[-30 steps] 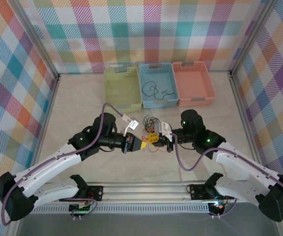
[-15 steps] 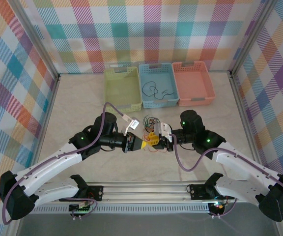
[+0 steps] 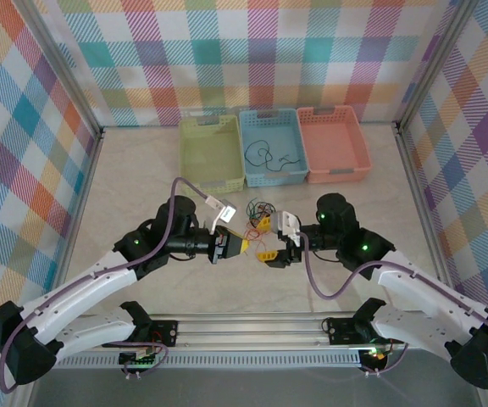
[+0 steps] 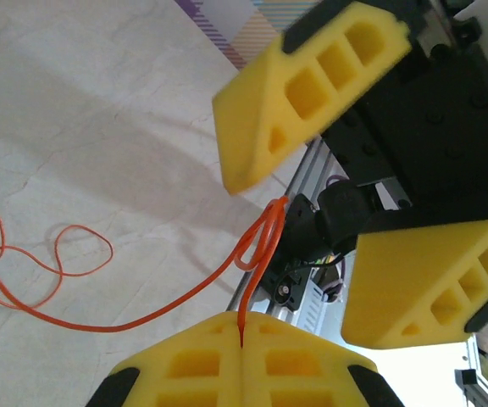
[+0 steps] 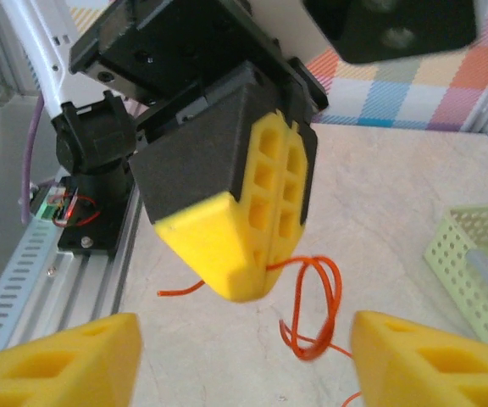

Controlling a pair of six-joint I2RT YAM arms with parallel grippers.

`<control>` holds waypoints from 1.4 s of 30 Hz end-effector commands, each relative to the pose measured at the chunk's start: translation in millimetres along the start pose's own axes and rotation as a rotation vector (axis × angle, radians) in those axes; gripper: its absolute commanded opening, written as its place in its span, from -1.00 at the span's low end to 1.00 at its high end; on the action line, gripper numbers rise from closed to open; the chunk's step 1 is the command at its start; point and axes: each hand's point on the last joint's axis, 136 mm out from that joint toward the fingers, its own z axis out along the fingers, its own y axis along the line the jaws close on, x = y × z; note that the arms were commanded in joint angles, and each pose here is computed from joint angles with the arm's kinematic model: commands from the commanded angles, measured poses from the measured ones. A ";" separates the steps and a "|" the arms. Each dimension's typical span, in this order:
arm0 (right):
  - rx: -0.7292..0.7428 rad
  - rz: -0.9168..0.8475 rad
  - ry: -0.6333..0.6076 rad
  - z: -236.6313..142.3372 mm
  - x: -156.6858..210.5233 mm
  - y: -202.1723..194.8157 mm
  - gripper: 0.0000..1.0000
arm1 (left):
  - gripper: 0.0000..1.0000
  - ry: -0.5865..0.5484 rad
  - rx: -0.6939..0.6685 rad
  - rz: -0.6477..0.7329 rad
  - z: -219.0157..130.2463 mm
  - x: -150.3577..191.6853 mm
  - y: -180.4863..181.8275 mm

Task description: Untangle the cables

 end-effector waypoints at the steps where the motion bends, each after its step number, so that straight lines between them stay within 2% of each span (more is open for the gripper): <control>1: 0.052 0.019 -0.056 -8.6 -19.2 -4.7 0.48 | -1.00 -0.068 0.018 0.086 -7.2 -9.0 -10.2; 4: 0.124 0.067 -0.098 -18.4 -32.6 -12.7 0.59 | -1.00 -0.109 0.035 0.125 -12.3 -12.8 -15.1; 6: 0.168 0.101 -0.115 -25.3 -39.4 -18.1 0.56 | -1.00 -0.147 0.041 0.162 -17.1 -15.1 -17.7; 14: 0.059 0.179 -0.130 -29.3 -61.5 -3.4 0.01 | -1.00 -0.230 0.021 0.278 -24.2 -24.1 -18.7; 19: -0.051 0.243 -0.088 -15.3 -69.0 -1.7 -0.17 | -1.00 -0.239 -0.011 0.314 -22.6 -30.8 -14.8; 22: -0.028 0.255 -0.052 -8.2 -63.0 -10.7 -0.36 | -1.00 -0.241 -0.012 0.318 -23.0 -31.7 -15.4; 29: -0.043 0.272 -0.023 2.4 -57.0 -16.1 -0.34 | -1.00 -0.228 -0.012 0.320 -23.1 -29.8 -15.7; 34: -0.037 0.279 -0.008 2.2 -54.6 -16.3 -0.53 | -1.00 -0.220 -0.014 0.325 -23.5 -28.6 -15.6; 36: -0.028 0.290 -0.002 3.5 -53.1 -18.9 -0.53 | -1.00 -0.215 -0.009 0.326 -22.7 -27.7 -16.1; 38: 0.019 0.294 0.018 4.5 -48.2 -27.3 -0.25 | -1.00 -0.211 -0.004 0.326 -22.2 -27.0 -16.5; 40: 0.066 0.287 0.028 3.8 -44.7 -34.7 -0.22 | -1.00 -0.208 0.006 0.329 -21.9 -26.5 -18.1; 42: 0.049 0.280 0.027 4.7 -45.8 -32.4 -0.23 | -1.00 -0.205 0.008 0.328 -21.5 -26.1 -18.5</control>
